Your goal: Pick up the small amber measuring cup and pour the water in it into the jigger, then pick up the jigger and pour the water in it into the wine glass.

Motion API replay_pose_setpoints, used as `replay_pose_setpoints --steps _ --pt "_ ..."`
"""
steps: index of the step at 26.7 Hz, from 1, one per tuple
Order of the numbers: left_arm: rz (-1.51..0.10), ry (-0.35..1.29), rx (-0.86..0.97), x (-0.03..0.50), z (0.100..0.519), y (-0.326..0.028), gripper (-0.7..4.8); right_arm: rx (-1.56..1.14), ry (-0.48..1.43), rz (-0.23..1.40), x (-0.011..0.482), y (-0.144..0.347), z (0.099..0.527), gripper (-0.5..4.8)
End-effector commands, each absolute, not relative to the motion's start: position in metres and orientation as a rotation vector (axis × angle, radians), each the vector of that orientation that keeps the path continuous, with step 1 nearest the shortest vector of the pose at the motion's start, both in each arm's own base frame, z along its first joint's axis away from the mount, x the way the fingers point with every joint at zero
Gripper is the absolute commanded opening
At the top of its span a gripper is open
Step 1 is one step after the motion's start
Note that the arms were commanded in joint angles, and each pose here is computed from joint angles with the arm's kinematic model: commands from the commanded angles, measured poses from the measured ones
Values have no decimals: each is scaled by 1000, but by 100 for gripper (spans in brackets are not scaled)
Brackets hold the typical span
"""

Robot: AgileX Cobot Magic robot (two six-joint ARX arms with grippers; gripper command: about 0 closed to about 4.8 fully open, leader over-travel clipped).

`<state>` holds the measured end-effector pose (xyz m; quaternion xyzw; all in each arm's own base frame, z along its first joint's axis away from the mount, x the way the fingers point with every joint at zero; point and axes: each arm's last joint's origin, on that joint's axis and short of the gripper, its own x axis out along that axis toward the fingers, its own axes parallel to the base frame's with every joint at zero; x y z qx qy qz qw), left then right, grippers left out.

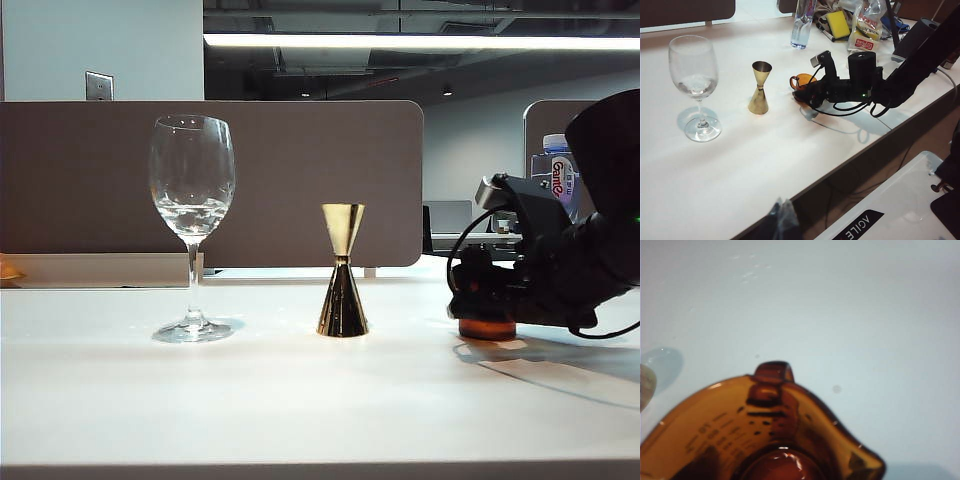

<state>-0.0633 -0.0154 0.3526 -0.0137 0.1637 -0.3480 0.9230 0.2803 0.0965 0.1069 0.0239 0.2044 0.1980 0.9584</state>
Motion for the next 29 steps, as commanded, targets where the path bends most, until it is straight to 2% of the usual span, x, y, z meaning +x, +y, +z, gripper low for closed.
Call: replay_pose_setpoints --steps 1,2,4,7,10,25,26,29 --pt "-717 321 -24 -63 354 -16 -2 49 395 401 281 97 109 287" --pt "-717 321 -24 -63 354 -16 -2 48 395 401 281 97 109 250" --pt "-717 322 -24 -63 354 -16 -2 48 395 401 281 97 109 209" --pt "-717 321 -24 -63 354 -16 -2 44 392 377 282 96 109 205" --pt "-717 321 -24 -63 354 -16 -2 41 390 360 282 96 109 175" --pt "-717 321 -24 -63 354 -16 -2 23 380 338 283 96 110 172" --pt "-717 321 -24 -63 354 -16 -2 15 373 341 285 96 112 141" --pt "-717 321 -24 -63 354 -16 -2 15 353 338 290 98 117 133"
